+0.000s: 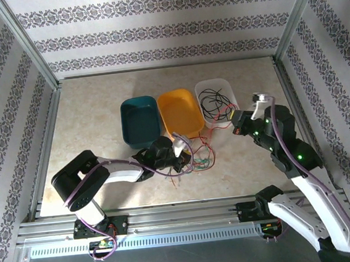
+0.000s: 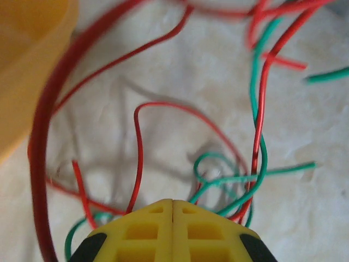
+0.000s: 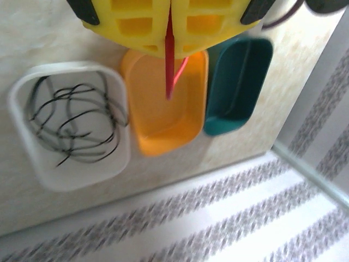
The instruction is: Untangle the cables
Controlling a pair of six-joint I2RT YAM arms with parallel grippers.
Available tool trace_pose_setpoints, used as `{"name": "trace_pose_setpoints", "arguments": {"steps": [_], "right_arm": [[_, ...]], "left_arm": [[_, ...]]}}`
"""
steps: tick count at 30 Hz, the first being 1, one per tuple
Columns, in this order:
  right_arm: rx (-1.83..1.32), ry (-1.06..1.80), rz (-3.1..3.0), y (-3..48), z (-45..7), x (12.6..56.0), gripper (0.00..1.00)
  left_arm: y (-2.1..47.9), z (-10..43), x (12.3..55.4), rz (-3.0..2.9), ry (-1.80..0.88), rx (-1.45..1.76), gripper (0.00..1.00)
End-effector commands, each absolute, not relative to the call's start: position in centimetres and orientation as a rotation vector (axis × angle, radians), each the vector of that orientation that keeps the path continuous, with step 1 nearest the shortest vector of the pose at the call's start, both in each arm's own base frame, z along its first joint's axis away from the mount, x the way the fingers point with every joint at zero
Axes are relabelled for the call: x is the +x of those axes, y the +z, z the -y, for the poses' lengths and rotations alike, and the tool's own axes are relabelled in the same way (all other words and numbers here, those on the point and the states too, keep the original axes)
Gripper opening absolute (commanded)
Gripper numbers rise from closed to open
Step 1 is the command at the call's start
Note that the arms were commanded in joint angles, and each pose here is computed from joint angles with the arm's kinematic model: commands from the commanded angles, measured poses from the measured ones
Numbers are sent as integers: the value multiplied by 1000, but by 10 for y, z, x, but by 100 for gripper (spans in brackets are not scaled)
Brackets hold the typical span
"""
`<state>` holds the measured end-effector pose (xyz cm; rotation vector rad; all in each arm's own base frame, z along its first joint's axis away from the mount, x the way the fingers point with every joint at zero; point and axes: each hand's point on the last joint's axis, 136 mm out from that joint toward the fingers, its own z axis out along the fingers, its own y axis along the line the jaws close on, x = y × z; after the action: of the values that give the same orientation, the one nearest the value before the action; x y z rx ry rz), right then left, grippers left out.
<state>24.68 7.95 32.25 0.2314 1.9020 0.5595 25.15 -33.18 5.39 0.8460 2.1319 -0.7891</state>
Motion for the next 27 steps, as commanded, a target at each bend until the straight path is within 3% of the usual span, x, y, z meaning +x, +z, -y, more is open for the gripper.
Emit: {"name": "trace_pose_setpoints", "arguments": {"steps": [1, 9, 14, 19, 22, 27], "right_arm": [[391, 404, -1821, 329, -41, 244, 0], [347, 384, -1757, 356, -37, 242, 0], [246, 465, -1835, 347, -62, 249, 0], [101, 622, -1948, 328, -101, 253, 0], [52, 665, -2013, 316, -113, 254, 0], [14, 679, -2133, 292, -122, 252, 0]], "left_arm": [[63, 318, 255, -2124, -754, 797, 0], [55, 303, 245, -2158, -736, 781, 0], [70, 316, 247, -2128, -768, 827, 1], [111, 334, 261, -2011, -793, 845, 31], [117, 346, 270, -1977, -779, 890, 36], [104, 362, 289, -1990, -740, 911, 36]]}}
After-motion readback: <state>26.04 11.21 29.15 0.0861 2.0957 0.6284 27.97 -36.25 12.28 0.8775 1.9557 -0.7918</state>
